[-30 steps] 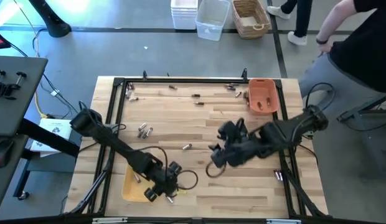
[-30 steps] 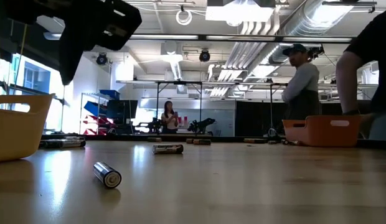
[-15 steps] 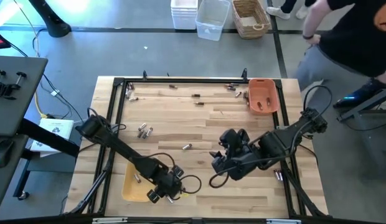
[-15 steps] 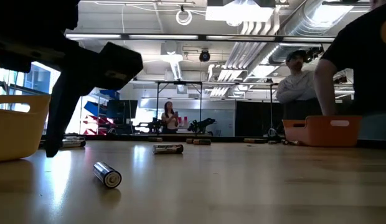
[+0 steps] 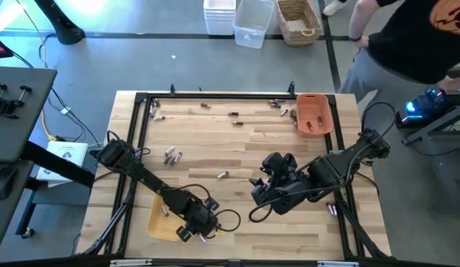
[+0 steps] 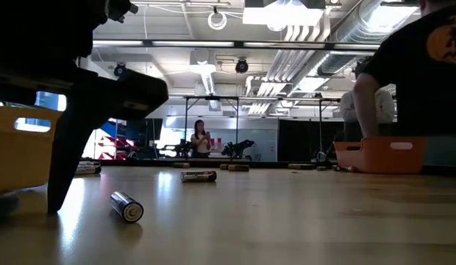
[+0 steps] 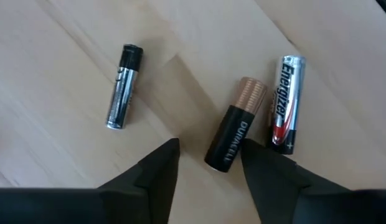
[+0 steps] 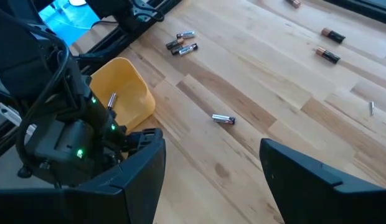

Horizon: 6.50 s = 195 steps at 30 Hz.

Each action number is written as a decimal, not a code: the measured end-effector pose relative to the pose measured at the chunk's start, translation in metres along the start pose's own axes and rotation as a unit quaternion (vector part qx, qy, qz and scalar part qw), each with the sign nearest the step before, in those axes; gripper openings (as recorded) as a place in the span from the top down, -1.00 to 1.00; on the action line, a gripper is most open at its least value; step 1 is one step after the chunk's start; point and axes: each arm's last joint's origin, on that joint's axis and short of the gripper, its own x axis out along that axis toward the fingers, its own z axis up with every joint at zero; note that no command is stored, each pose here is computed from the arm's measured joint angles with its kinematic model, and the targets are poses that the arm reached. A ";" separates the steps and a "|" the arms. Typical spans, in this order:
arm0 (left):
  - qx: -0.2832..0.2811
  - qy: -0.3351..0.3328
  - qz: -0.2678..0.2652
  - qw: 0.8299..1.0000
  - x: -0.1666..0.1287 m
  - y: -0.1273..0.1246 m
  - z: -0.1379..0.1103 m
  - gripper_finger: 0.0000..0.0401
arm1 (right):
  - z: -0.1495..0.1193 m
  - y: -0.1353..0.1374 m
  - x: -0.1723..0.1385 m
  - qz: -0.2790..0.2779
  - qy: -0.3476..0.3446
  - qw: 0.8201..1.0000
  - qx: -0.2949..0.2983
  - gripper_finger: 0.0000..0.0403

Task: Sort batteries
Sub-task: Put the black battery into the orange bin

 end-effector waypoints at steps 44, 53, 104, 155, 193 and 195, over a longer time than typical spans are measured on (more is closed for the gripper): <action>-0.111 -0.004 0.057 0.992 -0.076 0.038 -0.021 0.99 | -0.008 0.003 0.018 -0.035 0.020 0.999 -0.019 -0.24; -0.106 -0.092 0.010 0.990 -0.100 -0.021 -0.005 0.99 | -0.063 0.045 0.062 0.008 0.119 0.990 -0.081 -0.05; 0.059 -0.185 -0.033 0.980 0.034 -0.029 0.098 1.00 | -0.080 0.069 0.012 0.112 0.116 0.986 -0.041 1.00; -0.349 -0.061 0.006 0.935 -0.024 -0.039 0.050 -0.10 | -0.072 0.060 0.023 0.078 0.117 0.982 -0.126 1.00; -0.440 0.032 0.094 0.893 0.035 -0.031 0.037 0.85 | -0.073 0.051 0.022 0.024 0.075 0.982 -0.173 1.00; -0.440 0.030 0.094 0.893 0.032 -0.028 0.037 0.85 | -0.073 0.051 0.022 0.023 0.072 0.983 -0.170 1.00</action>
